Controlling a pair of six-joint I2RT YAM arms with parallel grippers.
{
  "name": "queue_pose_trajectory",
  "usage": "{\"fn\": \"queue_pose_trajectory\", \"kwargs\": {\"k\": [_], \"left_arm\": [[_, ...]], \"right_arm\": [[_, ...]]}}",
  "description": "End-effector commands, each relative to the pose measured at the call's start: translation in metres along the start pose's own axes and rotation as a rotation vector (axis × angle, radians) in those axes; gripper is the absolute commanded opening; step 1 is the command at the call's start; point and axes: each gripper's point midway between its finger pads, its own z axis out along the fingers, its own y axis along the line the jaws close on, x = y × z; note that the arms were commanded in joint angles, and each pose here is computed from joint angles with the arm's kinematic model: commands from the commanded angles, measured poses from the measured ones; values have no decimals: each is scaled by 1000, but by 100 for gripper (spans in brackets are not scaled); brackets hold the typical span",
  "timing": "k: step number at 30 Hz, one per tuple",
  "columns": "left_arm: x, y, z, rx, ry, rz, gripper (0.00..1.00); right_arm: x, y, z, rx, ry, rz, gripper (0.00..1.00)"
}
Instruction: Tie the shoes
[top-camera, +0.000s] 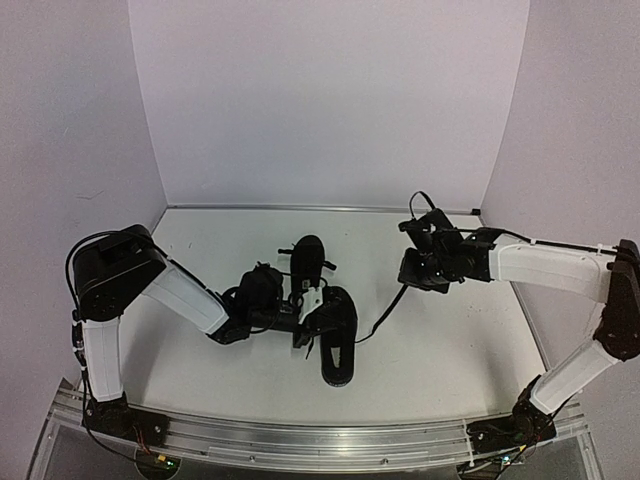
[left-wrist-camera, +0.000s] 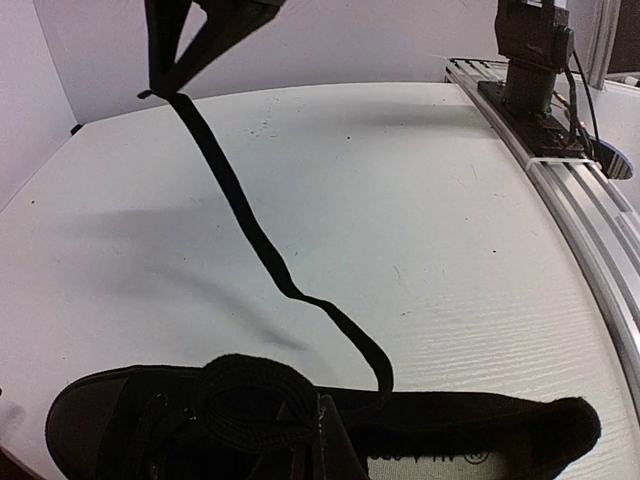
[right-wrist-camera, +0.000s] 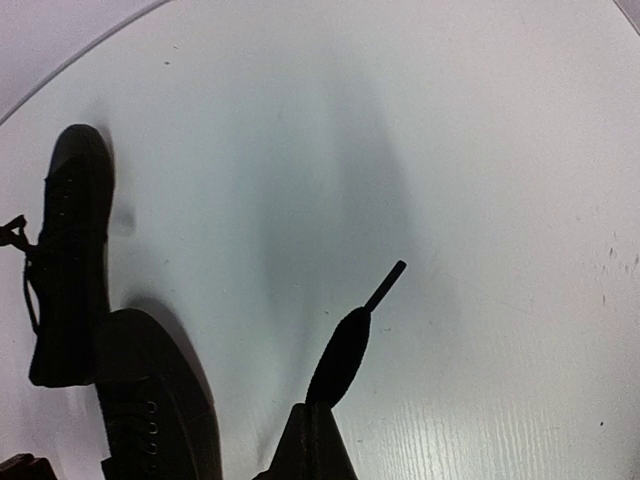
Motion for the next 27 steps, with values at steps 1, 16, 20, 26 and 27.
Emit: {"fn": "queue_pose_trajectory", "kwargs": {"k": [1,16,20,26,27], "left_arm": [[-26,-2,-8,2,-63,80,0],[-18,-21,-8,21,12,236,0],[-17,-25,-6,28,21,273,0],[-3,-33,-2,40,94,363,0],[-1,-34,-1,39,106,381,0]], "right_arm": [[-24,29,-10,-71,-34,-172,0],[-21,201,-54,-655,10,-444,0],[10,230,-51,-733,83,-508,0],[39,258,-55,-845,175,-558,0],[42,261,-56,-862,190,-562,0]]}}
